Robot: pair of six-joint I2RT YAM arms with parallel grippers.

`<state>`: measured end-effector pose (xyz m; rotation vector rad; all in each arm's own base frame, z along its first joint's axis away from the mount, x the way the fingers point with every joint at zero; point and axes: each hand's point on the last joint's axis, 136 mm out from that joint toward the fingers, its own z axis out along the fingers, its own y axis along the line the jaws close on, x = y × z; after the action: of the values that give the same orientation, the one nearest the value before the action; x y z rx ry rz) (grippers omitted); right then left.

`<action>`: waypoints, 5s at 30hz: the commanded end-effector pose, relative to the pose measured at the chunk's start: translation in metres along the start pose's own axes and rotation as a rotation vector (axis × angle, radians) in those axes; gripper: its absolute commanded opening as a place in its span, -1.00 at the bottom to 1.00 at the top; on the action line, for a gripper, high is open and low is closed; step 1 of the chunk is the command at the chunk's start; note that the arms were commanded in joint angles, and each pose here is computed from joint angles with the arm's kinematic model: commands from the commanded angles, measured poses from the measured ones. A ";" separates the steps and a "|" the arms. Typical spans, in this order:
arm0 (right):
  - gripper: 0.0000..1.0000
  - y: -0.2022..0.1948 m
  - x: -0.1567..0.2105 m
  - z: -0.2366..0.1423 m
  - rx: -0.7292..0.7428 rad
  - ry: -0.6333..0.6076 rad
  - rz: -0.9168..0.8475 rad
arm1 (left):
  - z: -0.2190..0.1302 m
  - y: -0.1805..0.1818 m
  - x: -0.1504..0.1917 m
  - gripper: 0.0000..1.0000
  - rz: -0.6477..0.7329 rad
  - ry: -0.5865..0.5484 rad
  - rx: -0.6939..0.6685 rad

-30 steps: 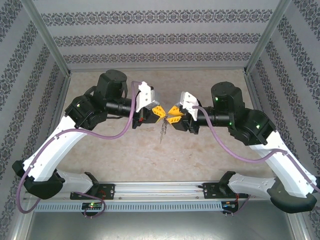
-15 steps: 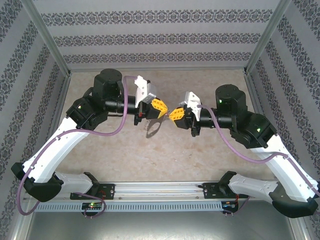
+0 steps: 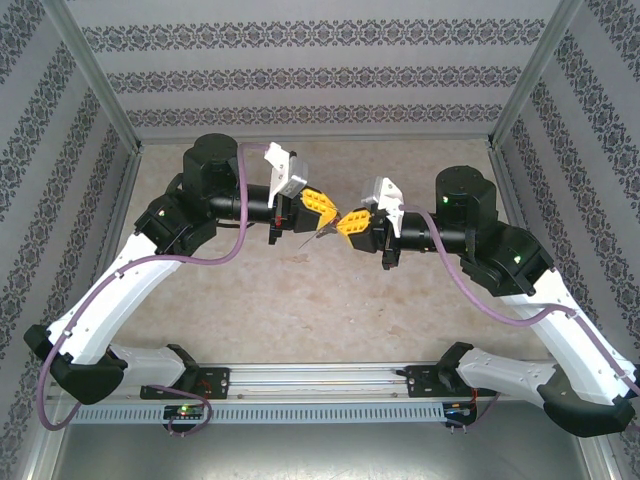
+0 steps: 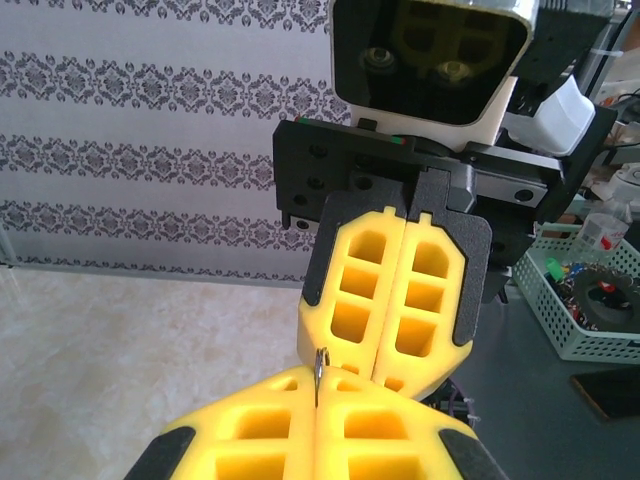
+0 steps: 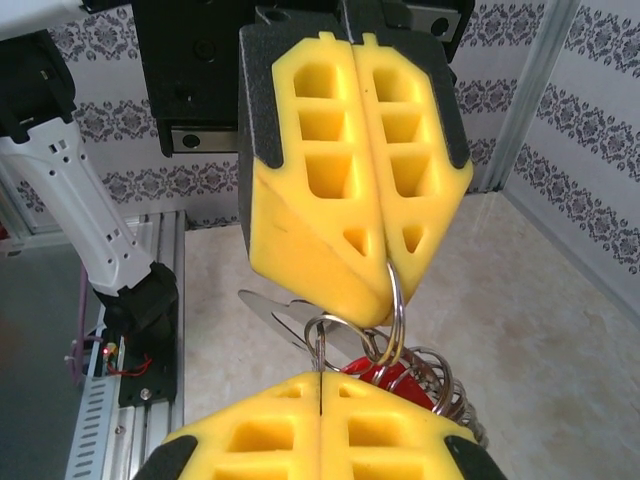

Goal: Put the keys on the keyring

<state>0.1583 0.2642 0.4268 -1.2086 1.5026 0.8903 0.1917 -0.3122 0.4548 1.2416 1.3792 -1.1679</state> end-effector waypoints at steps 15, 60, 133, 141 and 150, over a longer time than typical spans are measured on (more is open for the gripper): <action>-0.76 -0.008 -0.012 0.011 -0.014 -0.052 0.018 | -0.016 -0.015 -0.030 -1.00 0.053 -0.127 0.035; -0.32 -0.015 -0.045 -0.010 0.055 -0.197 -0.006 | -0.020 -0.008 -0.034 -1.00 0.045 -0.155 0.047; -1.00 -0.003 -0.003 0.012 -0.020 0.142 -0.141 | -0.006 -0.003 0.044 -0.78 0.171 0.384 -0.111; -0.62 -0.004 -0.007 0.009 0.009 0.090 -0.112 | -0.007 -0.013 0.022 -1.00 0.190 0.274 -0.095; -0.52 -0.002 0.001 0.005 0.014 0.078 -0.063 | -0.011 -0.021 -0.002 -1.00 0.156 0.141 -0.043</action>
<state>0.1651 0.2657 0.4202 -1.3088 1.5401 0.7491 0.1780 -0.3026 0.4296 1.4435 1.4888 -0.8771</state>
